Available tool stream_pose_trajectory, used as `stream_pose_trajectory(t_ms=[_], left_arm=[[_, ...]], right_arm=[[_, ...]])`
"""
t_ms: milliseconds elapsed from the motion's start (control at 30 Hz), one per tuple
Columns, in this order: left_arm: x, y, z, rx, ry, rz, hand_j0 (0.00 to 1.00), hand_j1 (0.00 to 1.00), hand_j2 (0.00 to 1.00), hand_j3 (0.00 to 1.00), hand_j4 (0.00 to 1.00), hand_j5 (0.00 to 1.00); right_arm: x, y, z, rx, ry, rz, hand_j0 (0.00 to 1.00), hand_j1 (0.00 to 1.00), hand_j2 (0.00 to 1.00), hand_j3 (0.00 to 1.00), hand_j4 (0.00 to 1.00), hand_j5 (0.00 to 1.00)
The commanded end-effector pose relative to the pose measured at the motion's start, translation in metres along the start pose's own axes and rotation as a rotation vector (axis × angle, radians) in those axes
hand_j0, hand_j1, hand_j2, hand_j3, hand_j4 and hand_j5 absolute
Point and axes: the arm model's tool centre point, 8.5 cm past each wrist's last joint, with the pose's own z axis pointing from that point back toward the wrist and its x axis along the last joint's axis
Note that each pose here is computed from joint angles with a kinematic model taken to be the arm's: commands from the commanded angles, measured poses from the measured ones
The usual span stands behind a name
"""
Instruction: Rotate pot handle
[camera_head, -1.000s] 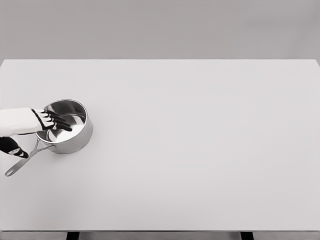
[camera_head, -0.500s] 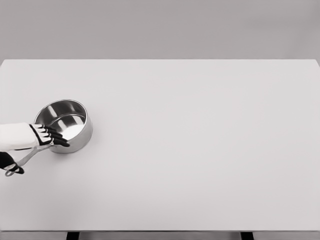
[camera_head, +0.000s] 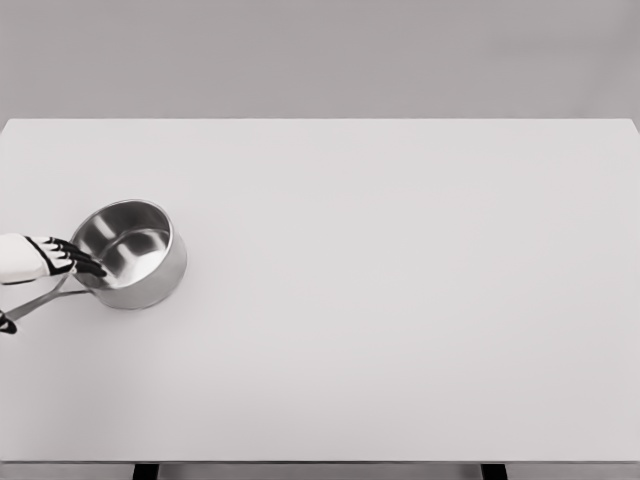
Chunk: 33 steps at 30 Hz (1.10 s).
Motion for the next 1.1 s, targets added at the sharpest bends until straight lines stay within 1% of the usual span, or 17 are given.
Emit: stream_pose_trajectory(t_ms=[0, 100, 233, 400, 633, 733, 833, 967, 1033, 1067], left_arm=[[-0.011, 0.001, 0.002, 0.008, 0.030, 0.009, 1.00, 1.00, 1.00, 1.00, 1.00, 1.00], [-0.025, 0.006, 0.000, 0.030, 0.059, 0.017, 1.00, 1.00, 1.00, 1.00, 1.00, 1.00], [-0.036, 0.009, -0.006, 0.044, 0.078, 0.029, 1.00, 1.00, 1.00, 1.00, 1.00, 1.00], [-0.052, 0.010, -0.003, 0.060, 0.123, 0.045, 1.00, 1.00, 1.00, 1.00, 1.00, 1.00], [-0.061, 0.015, -0.004, 0.076, 0.143, 0.045, 1.00, 1.00, 1.00, 1.00, 1.00, 1.00], [-0.060, 0.019, -0.003, 0.085, 0.143, 0.041, 1.00, 1.00, 1.00, 1.00, 1.00, 1.00], [-0.061, 0.019, -0.003, 0.085, 0.144, 0.042, 1.00, 1.00, 1.00, 1.00, 1.00, 1.00], [-0.060, 0.026, -0.003, 0.105, 0.141, 0.032, 1.00, 1.00, 1.00, 1.00, 1.00, 1.00], [-0.060, 0.033, -0.003, 0.123, 0.140, 0.023, 1.00, 1.00, 1.00, 1.00, 1.00, 1.00], [-0.059, 0.035, -0.009, 0.126, 0.129, 0.021, 1.00, 1.00, 1.00, 1.00, 1.00, 1.00]], right_arm=[[0.000, 0.000, 0.000, 0.000, -0.002, 0.001, 1.00, 1.00, 1.00, 1.00, 1.00, 1.00], [0.000, 0.000, 0.000, 0.000, 0.001, 0.000, 1.00, 1.00, 1.00, 1.00, 1.00, 1.00], [0.000, 0.000, 0.000, 0.000, 0.000, -0.002, 1.00, 1.00, 1.00, 1.00, 1.00, 1.00], [0.000, 0.000, 0.000, 0.000, -0.001, 0.000, 1.00, 1.00, 1.00, 1.00, 1.00, 1.00], [0.000, 0.000, 0.000, 0.000, -0.001, 0.000, 1.00, 1.00, 1.00, 1.00, 1.00, 1.00], [0.000, 0.000, 0.000, 0.000, 0.000, -0.002, 1.00, 1.00, 1.00, 1.00, 1.00, 1.00], [0.000, 0.000, 0.000, 0.000, -0.001, 0.000, 1.00, 1.00, 1.00, 1.00, 1.00, 1.00], [0.000, 0.000, 0.000, 0.000, 0.001, 0.000, 1.00, 1.00, 1.00, 1.00, 1.00, 1.00], [0.000, 0.000, 0.000, 0.000, -0.001, 0.000, 1.00, 1.00, 1.00, 1.00, 1.00, 1.00], [0.000, 0.000, 0.000, 0.000, -0.001, -0.001, 1.00, 1.00, 1.00, 1.00, 1.00, 1.00]])
